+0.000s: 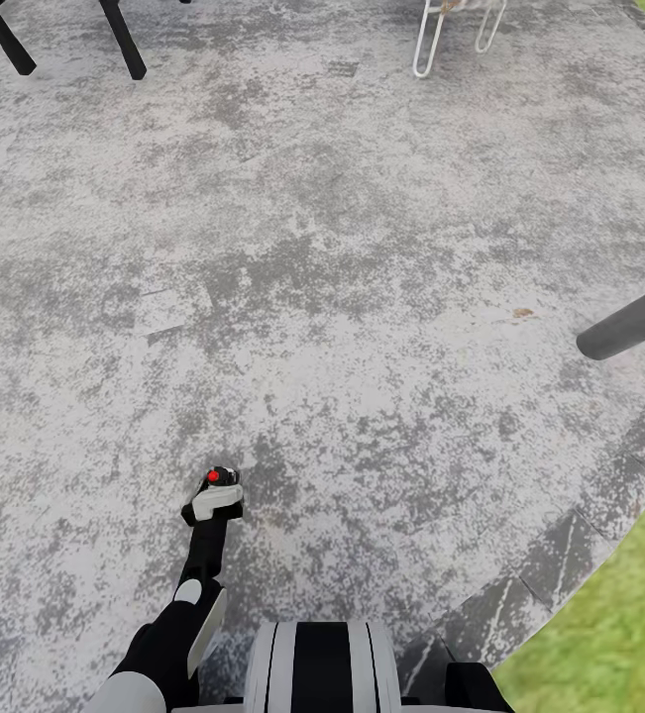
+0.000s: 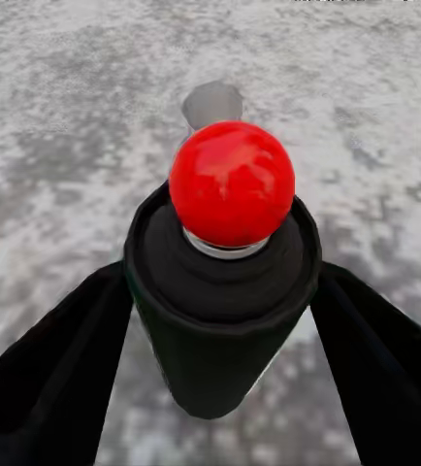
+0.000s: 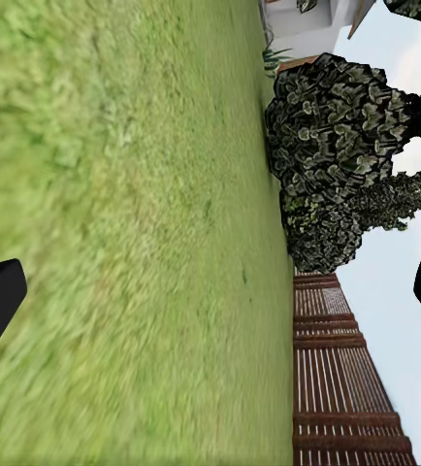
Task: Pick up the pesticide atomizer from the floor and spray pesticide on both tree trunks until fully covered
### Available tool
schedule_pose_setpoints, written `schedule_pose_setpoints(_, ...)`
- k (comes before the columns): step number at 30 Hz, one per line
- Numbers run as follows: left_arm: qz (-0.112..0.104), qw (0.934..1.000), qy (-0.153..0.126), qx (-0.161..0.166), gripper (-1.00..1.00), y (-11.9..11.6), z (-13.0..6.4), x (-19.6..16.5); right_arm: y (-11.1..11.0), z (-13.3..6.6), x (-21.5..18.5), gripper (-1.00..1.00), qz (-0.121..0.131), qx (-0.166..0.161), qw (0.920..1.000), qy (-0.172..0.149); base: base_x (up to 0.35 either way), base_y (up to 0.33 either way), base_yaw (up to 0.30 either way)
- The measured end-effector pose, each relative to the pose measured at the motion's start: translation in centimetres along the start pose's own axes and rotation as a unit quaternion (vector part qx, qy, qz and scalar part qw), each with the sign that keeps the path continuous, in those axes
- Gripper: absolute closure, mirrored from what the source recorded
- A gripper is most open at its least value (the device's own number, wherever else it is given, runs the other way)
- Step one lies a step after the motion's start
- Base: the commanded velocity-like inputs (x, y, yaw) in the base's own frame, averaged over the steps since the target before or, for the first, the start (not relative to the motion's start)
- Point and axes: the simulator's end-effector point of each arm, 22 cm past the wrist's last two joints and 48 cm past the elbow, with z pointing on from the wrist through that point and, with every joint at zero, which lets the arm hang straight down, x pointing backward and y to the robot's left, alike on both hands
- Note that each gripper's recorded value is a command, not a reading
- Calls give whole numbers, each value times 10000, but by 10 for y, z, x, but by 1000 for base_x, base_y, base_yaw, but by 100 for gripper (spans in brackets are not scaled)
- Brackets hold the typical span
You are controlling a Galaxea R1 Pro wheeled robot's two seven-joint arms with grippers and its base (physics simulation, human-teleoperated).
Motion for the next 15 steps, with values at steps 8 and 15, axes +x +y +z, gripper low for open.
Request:
schedule_pose_setpoints(8, 7, 10000, -5, 13, 100, -1, 0, 0, 0, 0, 0, -100, 0, 0, 10000, 0, 0, 0, 0)
schedule_pose_setpoints(15, 3, 10000, -12, 9, 100, -1, 0, -1, 0, 0, 0, -100, 0, 0, 10000, 0, 0, 0, 0)
